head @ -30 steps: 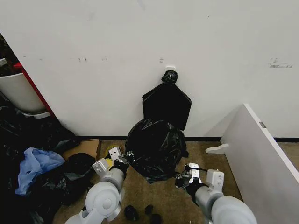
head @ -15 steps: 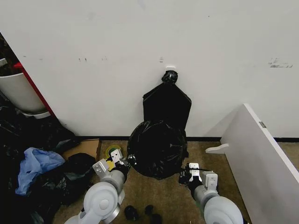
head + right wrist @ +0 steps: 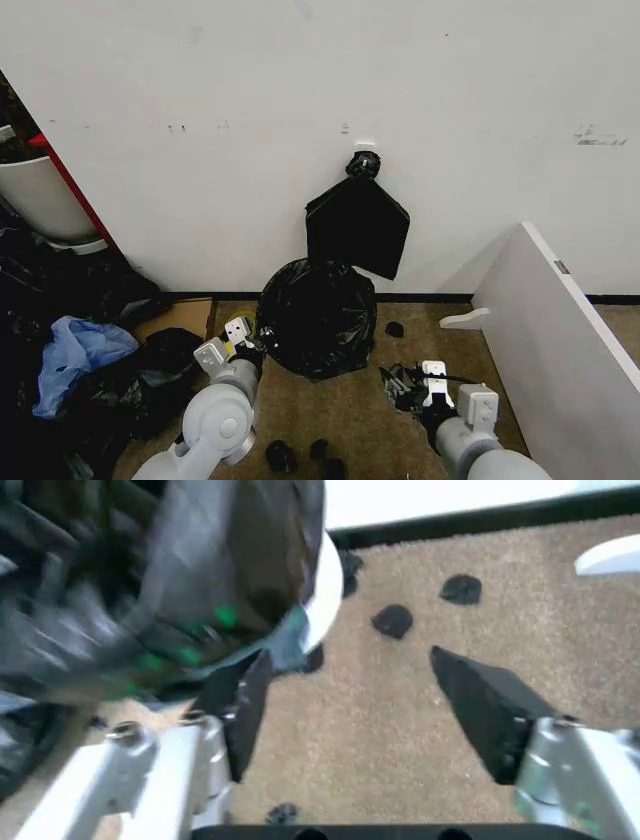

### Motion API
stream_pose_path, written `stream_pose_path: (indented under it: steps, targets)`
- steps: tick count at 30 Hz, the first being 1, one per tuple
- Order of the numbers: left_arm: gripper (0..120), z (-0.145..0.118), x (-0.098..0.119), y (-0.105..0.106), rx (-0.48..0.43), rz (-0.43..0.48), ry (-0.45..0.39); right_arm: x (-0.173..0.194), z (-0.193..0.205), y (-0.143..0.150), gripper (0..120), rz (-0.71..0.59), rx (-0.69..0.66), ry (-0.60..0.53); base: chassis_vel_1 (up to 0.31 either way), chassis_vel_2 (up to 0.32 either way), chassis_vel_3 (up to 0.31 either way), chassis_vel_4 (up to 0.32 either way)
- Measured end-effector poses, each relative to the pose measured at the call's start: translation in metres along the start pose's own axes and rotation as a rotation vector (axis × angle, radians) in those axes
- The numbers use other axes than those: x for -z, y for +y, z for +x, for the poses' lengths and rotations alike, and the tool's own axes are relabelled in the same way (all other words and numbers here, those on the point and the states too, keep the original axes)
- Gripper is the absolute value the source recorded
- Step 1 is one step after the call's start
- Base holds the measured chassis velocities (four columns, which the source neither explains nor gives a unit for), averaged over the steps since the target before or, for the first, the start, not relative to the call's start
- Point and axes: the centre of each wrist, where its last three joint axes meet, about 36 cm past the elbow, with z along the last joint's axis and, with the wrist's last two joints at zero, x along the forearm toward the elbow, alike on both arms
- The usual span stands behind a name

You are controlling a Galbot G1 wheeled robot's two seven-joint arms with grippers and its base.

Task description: Place the garbage bag over the trash bin.

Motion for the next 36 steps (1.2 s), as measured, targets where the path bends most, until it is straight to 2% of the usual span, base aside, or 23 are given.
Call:
stream_pose_path:
  steps: [1,4,6,11,13,20,28,36]
  targets:
    - [1,0.0,-0.004,0.001,-0.006,-0.034,-0.017,0.003,0.003,0.001,67,0.002,0.011,-0.014,0.0,0.0,0.0,0.0]
    - [1,0.0,-0.014,0.003,-0.026,-0.118,-0.055,0.011,0.005,0.001,55,0.03,0.063,-0.058,0.0,0.0,0.0,0.0]
    - [1,0.0,-0.015,0.003,-0.03,-0.126,-0.058,0.012,0.004,0.001,54,0.037,0.074,-0.065,0.0,0.0,0.0,0.0]
    - [1,-0.003,-0.023,-0.001,-0.063,-0.188,-0.081,0.028,-0.001,0.008,34,0.106,0.178,-0.1,0.0,0.0,0.0,0.0]
    - [1,-0.004,-0.025,-0.003,-0.072,-0.206,-0.085,0.031,-0.003,0.01,29,0.127,0.203,-0.1,0.0,0.0,0.0,0.0]
    - [1,-0.008,-0.047,-0.02,-0.119,-0.271,-0.06,0.034,-0.042,0.023,0,0.219,0.233,-0.037,0.0,0.0,0.0,0.0]
    - [1,-0.007,-0.058,-0.026,-0.138,-0.284,-0.044,0.029,-0.092,0.041,0,0.26,0.185,0.037,0.0,0.0,0.0,0.0]
    - [1,0.003,-0.066,-0.029,-0.184,-0.311,-0.048,0.012,-0.166,0.055,0,0.366,0.083,0.091,0.0,0.0,0.0,0.0]
